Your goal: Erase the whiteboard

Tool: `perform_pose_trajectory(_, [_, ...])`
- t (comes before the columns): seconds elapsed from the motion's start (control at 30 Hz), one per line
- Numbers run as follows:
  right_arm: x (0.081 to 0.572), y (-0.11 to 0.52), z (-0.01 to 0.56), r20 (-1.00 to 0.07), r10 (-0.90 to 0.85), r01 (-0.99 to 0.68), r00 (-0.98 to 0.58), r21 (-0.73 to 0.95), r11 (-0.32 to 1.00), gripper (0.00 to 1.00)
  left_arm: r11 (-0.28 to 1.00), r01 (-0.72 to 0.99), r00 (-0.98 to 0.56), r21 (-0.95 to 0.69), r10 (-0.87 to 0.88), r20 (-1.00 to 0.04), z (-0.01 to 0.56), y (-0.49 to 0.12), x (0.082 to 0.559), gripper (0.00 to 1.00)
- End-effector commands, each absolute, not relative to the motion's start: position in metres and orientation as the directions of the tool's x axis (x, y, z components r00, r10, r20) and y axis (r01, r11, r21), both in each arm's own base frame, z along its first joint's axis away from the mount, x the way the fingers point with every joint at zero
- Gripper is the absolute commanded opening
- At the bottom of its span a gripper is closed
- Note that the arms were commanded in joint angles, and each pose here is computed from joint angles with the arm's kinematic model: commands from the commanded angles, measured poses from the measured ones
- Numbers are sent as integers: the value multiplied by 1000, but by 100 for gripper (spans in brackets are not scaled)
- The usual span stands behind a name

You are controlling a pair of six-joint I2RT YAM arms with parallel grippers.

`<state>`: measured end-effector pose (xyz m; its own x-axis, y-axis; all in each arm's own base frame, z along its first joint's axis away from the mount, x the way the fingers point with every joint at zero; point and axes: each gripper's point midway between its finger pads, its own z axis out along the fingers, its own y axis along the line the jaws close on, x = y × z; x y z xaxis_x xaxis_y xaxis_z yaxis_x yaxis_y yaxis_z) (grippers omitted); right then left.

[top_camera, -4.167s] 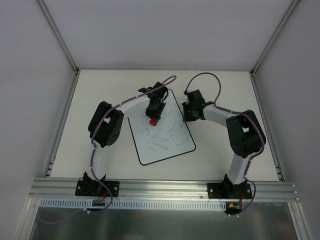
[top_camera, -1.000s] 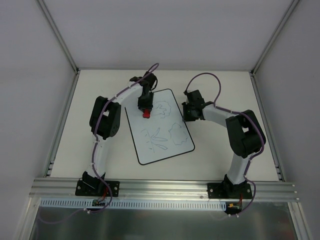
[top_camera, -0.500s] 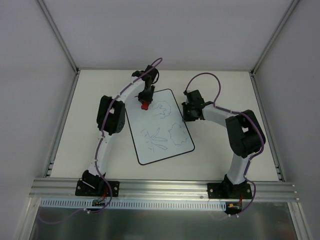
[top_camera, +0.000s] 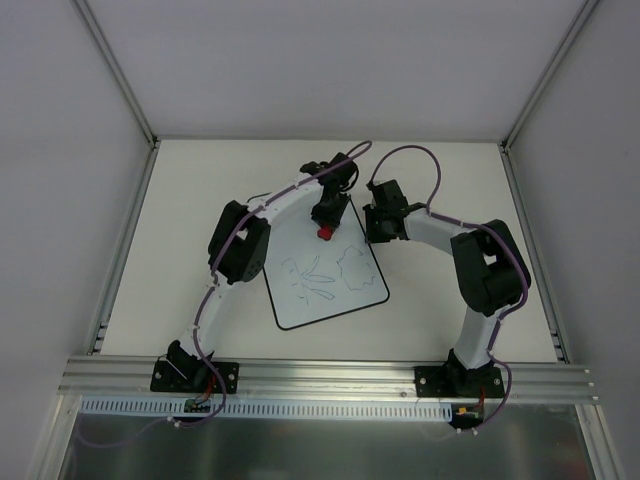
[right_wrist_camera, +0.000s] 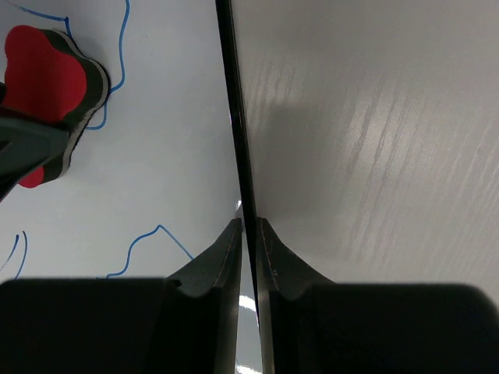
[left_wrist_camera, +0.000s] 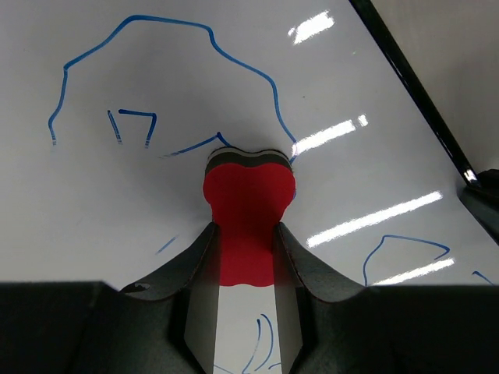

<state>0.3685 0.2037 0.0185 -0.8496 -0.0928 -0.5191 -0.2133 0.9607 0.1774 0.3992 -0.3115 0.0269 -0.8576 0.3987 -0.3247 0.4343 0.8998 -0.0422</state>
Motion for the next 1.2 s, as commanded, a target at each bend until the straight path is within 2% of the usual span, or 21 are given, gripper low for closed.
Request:
perform_pose_trajectory(0.0, [324,178,-22,-351,-138,-178,-926,86,980,14,912,398,-915,-97,386,-119,-11,-303,351,0])
perform_pose_trajectory(0.23, [324,178,-21,-354,-133,-174,-926,88,981,14,987,158,-972,-17,152,-181,2,-221,415,0])
perform_pose_trajectory(0.4, [324,178,-21,-354,-134,-175,-925,86,981,14,989,121,-971,88,136,-194,7,-174,428,0])
perform_pose_trajectory(0.5, [324,178,-21,-353,-133,-173,-926,86,981,14,984,137,-974,115,155,-166,0,-166,421,0])
perform_pose_trajectory(0.7, [323,178,-22,-349,-133,-174,-927,87,981,14,981,181,-973,68,188,-132,-7,-193,402,0])
perform_pose_trajectory(0.93, [323,173,-22,-351,-126,-163,-928,79,983,14,936,352,-924,-25,343,-172,6,-284,372,0])
perform_pose_trajectory(1.17, [320,165,-21,-356,-115,-147,-927,63,987,14,883,464,-883,-65,455,-117,-11,-330,325,0])
